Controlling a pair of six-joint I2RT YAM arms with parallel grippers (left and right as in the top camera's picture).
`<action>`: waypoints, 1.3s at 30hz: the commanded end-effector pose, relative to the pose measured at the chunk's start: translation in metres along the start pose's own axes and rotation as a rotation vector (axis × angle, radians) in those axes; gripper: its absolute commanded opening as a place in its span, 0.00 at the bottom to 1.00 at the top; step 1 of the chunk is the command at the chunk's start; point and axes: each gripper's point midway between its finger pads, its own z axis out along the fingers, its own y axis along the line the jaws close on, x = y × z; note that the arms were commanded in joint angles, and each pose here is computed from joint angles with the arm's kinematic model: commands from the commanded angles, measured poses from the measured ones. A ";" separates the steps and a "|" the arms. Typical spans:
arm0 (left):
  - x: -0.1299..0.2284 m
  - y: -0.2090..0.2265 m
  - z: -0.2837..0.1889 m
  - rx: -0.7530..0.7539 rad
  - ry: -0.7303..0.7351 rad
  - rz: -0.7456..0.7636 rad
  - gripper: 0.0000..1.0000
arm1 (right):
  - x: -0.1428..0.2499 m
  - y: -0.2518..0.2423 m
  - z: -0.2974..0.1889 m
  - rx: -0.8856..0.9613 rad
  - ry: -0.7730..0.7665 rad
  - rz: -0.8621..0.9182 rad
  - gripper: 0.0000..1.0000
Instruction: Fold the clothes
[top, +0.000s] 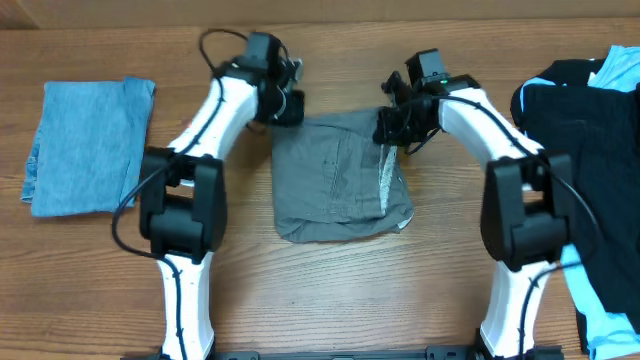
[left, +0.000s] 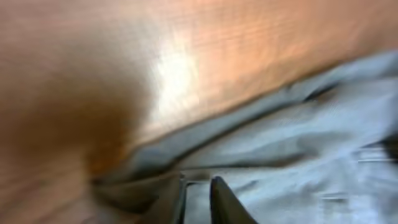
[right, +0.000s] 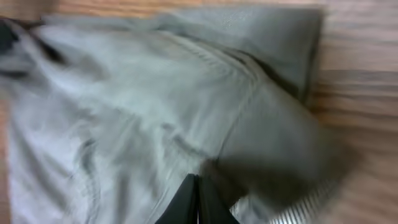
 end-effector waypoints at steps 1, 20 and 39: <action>-0.049 -0.037 -0.094 0.065 -0.188 0.046 0.24 | -0.023 0.041 -0.090 -0.003 -0.192 -0.084 0.04; 0.059 0.007 0.014 0.032 0.273 -0.121 0.14 | 0.142 0.047 -0.030 -0.226 0.175 -0.126 0.04; 0.063 0.004 0.016 0.033 0.286 -0.116 0.47 | 0.107 0.035 -0.072 -0.012 -0.003 0.033 0.06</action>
